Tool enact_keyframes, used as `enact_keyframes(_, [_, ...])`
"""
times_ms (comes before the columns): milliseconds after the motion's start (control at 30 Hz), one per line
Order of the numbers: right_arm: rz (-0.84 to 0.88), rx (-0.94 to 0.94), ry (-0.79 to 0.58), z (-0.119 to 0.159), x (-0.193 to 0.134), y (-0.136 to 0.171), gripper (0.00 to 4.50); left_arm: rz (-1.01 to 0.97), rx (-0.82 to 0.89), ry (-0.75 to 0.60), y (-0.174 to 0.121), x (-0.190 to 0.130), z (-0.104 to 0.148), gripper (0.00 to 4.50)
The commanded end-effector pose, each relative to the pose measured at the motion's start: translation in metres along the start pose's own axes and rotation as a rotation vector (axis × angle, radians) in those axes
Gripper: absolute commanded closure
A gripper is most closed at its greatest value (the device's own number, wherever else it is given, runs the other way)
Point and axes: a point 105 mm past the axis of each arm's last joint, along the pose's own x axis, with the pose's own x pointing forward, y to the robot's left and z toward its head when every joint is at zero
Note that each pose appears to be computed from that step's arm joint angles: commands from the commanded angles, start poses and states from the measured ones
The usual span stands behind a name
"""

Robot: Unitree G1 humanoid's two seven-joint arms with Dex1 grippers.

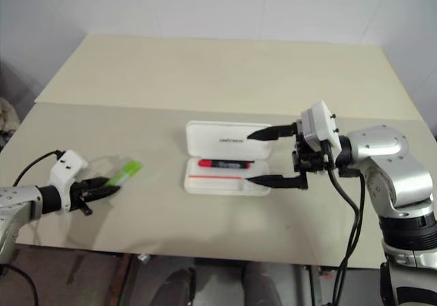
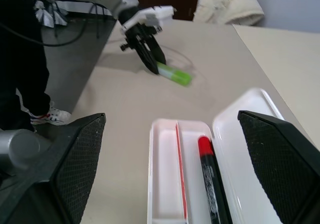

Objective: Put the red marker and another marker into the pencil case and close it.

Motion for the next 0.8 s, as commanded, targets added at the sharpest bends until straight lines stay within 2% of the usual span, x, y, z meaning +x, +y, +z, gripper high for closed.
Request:
enact_keyframes(33, [-0.08,-0.039,0.003,-0.002,-0.011,-0.011,0.0,0.011,0.095,-0.048,0.006,-0.008,0.018,3.4])
enact_keyframes(233, [-0.194,-0.035,0.072,-0.019,-0.04,-0.028,0.0,-0.138,0.247,-0.147,-0.006,-0.022,0.037,3.4])
enact_keyframes(400, [-0.235,-0.016,0.101,-0.03,-0.048,-0.029,0.0,-0.314,0.391,-0.149,-0.018,-0.028,0.049,3.4])
enact_keyframes(800, [-0.314,0.031,0.117,-0.043,-0.052,-0.006,0.0,-0.576,0.523,-0.259,-0.06,0.014,0.105,3.4])
